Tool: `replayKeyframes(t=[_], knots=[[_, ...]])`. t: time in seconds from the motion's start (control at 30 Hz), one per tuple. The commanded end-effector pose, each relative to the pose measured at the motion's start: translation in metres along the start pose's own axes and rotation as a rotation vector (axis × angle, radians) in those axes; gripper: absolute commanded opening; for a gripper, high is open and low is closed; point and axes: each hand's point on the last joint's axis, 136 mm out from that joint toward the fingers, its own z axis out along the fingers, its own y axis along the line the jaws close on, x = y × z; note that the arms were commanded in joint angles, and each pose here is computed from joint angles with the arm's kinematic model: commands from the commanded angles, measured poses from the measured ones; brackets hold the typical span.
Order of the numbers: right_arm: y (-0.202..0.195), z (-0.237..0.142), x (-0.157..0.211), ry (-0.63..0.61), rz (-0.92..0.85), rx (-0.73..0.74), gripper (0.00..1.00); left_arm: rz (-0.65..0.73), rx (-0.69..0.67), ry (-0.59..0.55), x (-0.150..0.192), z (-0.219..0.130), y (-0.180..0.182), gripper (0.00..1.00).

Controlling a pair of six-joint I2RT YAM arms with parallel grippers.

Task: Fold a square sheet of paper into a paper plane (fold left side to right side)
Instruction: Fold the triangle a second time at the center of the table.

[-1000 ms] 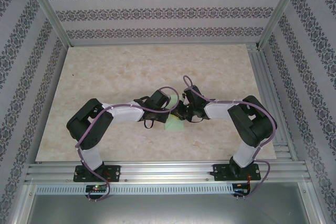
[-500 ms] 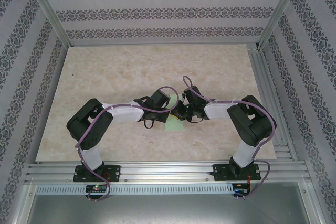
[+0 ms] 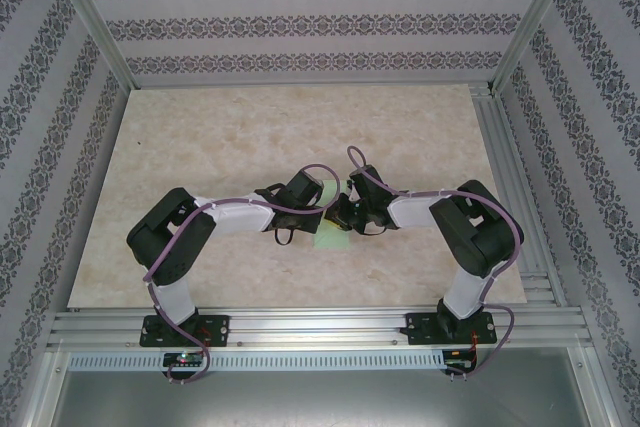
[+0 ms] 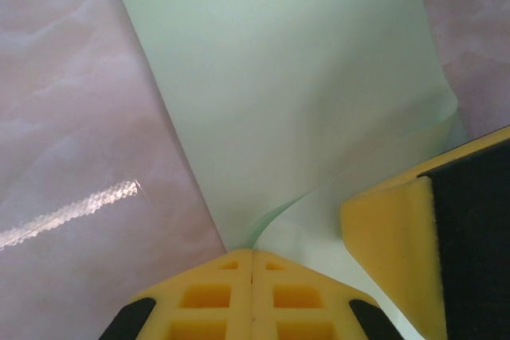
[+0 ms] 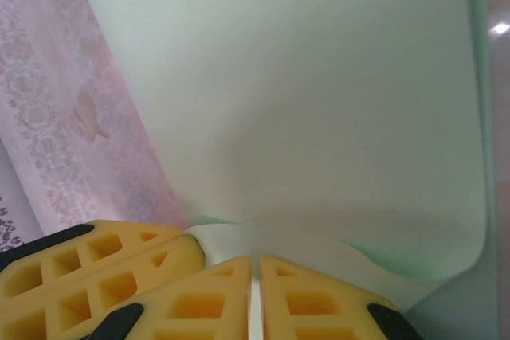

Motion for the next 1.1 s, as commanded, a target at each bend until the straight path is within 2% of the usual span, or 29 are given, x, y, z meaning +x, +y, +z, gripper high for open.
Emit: replayKeyframes(t=[0.0,0.27,0.53,0.67,0.73,0.93,1.07], knots=[[-0.03,0.008,0.009,0.012,0.019,0.093,0.12,-0.026,-0.041,-0.005,0.0,0.005,0.012,0.0],[-0.05,0.011,0.015,0.023,0.047,0.148,0.11,-0.03,-0.043,-0.026,-0.008,-0.006,0.01,0.0],[-0.055,0.01,0.018,0.03,0.052,0.17,0.11,-0.077,0.02,-0.093,-0.024,-0.043,0.003,0.2],[-0.054,0.01,0.018,0.031,0.05,0.167,0.11,-0.105,0.069,-0.117,-0.022,-0.065,-0.001,0.26],[-0.054,0.01,0.018,0.031,0.047,0.167,0.11,-0.123,0.111,-0.108,-0.016,-0.071,-0.006,0.26],[-0.054,0.009,0.017,0.029,0.046,0.169,0.11,-0.203,0.349,-0.067,0.008,-0.075,-0.043,0.24],[-0.054,0.009,0.017,0.03,0.045,0.167,0.11,-0.228,0.429,-0.045,0.015,-0.069,-0.062,0.22]])
